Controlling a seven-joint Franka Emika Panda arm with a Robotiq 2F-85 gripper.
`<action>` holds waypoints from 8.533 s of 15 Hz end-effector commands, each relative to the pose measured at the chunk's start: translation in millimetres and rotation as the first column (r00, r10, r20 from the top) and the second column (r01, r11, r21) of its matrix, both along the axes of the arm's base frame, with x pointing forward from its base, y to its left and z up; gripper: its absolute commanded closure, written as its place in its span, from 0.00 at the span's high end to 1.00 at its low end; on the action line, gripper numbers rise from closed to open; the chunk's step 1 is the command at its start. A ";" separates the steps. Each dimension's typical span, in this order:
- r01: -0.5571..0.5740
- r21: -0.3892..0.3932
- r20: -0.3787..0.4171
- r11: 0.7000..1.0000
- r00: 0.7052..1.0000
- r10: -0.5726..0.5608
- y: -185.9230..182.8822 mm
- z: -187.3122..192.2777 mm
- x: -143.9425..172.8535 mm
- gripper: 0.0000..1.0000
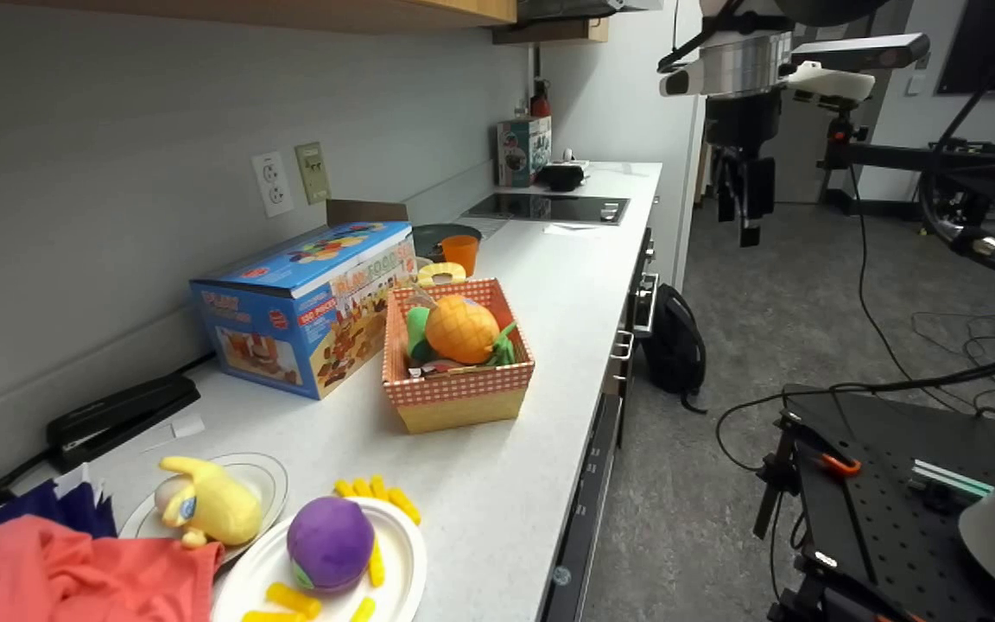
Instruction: Put the pineapple plushie on the white plate
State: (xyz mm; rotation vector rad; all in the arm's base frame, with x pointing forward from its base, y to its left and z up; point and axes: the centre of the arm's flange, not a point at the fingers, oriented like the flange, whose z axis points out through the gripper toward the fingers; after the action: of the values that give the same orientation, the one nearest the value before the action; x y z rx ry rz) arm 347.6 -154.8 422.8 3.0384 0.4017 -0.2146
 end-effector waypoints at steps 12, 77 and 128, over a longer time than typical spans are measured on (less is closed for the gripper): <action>-0.155 -0.046 0.186 0.987 0.969 0.161 98.4 25.1 197.6 1.00; 0.111 -0.197 0.234 0.974 0.970 -0.063 179.2 15.7 250.9 0.04; -0.542 0.014 0.628 0.840 0.658 0.414 430.9 19.8 265.6 1.00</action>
State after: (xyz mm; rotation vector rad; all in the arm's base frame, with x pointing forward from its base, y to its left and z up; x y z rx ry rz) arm 611.6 281.1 436.2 2.8133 1.1741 0.8263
